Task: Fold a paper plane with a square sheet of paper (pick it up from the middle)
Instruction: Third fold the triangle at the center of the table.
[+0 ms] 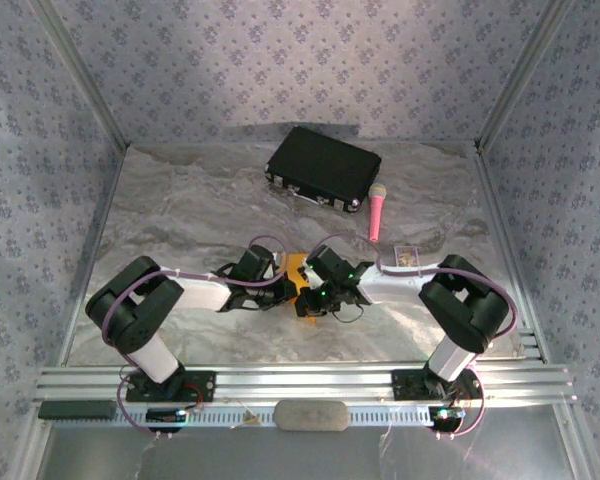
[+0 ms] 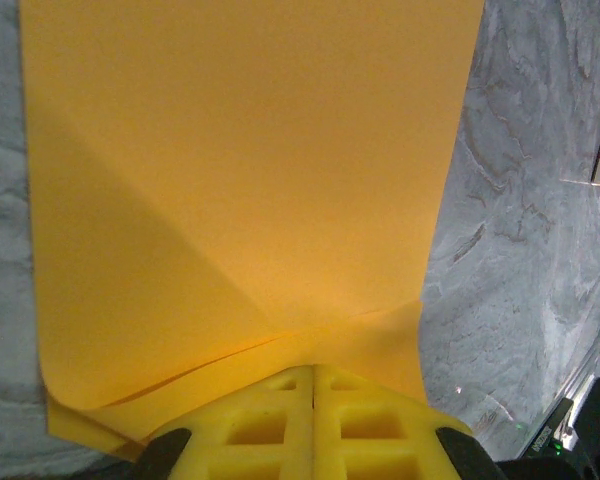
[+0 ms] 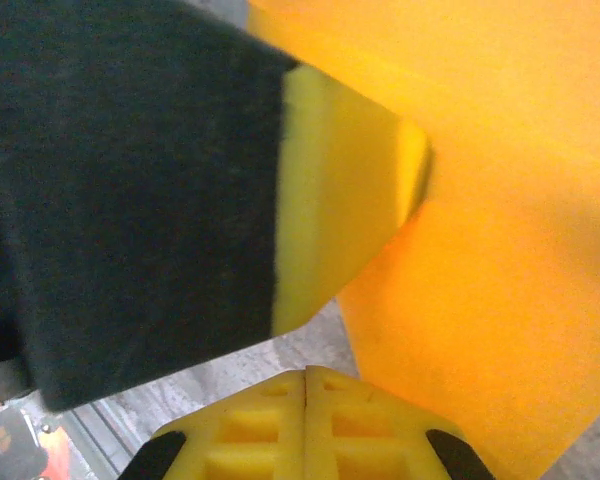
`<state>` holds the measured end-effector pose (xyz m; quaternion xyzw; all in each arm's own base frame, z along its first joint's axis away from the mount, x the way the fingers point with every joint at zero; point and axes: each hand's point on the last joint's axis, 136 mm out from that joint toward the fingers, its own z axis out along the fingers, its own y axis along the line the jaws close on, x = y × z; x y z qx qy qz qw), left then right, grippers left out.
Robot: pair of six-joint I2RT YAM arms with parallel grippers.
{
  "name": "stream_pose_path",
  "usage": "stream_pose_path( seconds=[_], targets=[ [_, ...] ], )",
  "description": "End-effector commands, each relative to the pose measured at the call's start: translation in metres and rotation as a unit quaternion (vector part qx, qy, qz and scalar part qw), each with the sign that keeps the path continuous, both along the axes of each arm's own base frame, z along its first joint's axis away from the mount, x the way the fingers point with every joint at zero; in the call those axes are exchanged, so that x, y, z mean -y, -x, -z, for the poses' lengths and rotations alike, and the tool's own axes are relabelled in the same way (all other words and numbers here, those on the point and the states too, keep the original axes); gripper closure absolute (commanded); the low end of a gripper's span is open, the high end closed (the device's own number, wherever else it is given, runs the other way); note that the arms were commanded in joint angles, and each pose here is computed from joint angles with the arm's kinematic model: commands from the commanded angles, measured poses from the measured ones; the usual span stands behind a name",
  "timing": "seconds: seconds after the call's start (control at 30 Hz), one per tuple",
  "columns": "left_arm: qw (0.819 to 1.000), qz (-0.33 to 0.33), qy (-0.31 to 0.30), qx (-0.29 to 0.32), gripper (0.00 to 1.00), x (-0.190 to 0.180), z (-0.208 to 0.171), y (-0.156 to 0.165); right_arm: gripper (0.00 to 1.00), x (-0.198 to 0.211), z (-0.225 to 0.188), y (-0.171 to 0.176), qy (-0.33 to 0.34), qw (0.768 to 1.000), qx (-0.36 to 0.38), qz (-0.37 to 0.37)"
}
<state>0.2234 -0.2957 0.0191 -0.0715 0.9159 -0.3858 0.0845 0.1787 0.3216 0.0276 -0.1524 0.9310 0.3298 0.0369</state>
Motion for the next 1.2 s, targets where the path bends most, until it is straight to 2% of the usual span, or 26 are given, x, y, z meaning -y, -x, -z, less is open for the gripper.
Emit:
stream_pose_path(
  seconds=[0.0, 0.87, 1.07, 1.17],
  targets=[
    [1.000, 0.000, -0.028, -0.005, 1.00, -0.009, 0.014, 0.006, 0.99, -0.002, 0.004, -0.004, 0.011, 1.000, 0.002, 0.008],
    [0.999, -0.005, -0.032, -0.009, 1.00, -0.011, 0.017, 0.006, 0.97, 0.045, 0.022, 0.045, -0.003, 0.998, -0.043, 0.050],
    [1.000, -0.006, -0.029, -0.008, 1.00, -0.010, 0.015, 0.006, 0.97, 0.032, -0.019, 0.041, -0.070, 0.996, -0.015, 0.047],
    [0.999, -0.008, -0.030, -0.007, 1.00, -0.011, 0.015, 0.005, 0.97, 0.024, -0.033, 0.031, -0.066, 0.997, 0.005, 0.029]
  ],
)
